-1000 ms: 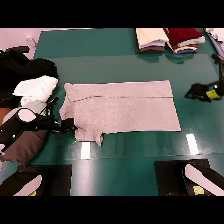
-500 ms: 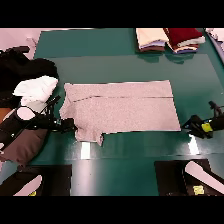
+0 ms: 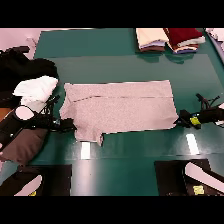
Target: Fold the shirts.
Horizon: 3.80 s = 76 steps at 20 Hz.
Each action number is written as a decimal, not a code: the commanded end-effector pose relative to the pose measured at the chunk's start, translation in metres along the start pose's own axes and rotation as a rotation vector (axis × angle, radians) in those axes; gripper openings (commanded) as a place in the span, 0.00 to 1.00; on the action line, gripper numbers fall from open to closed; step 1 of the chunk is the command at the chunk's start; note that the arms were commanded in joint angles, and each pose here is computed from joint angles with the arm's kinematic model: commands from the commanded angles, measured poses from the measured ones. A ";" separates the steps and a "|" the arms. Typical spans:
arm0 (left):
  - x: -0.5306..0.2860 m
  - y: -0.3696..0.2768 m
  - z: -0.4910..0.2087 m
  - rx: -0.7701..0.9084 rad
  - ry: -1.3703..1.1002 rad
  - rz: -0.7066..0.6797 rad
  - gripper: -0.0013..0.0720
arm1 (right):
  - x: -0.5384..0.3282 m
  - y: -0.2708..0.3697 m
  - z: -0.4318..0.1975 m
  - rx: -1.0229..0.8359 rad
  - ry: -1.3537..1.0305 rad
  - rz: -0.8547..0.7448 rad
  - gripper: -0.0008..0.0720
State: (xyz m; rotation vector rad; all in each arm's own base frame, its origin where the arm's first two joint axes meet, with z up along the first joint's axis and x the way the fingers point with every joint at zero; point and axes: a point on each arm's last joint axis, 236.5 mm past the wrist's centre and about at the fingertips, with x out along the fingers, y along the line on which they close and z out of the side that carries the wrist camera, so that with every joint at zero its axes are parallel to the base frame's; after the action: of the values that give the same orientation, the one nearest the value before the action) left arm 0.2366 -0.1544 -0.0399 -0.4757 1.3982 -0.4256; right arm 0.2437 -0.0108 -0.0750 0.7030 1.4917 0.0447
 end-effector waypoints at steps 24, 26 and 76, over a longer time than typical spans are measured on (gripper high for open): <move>-0.036 0.017 0.171 0.193 -0.235 0.264 0.05 | -0.045 0.083 0.122 -0.378 -0.072 -0.232 0.03; -0.040 0.013 0.178 0.196 -0.257 0.261 0.67 | -0.040 0.088 0.133 -0.368 -0.070 -0.191 0.07; -0.223 -0.062 0.254 0.333 -0.720 0.325 0.05 | 0.007 0.543 -0.163 -1.064 -0.058 0.778 0.14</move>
State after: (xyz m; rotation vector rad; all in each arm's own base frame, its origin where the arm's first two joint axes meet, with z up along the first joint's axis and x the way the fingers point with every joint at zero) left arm 0.4764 -0.1435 0.1488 -0.1634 0.7819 -0.3328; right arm 0.3278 0.4084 0.1936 0.2870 0.9095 1.2163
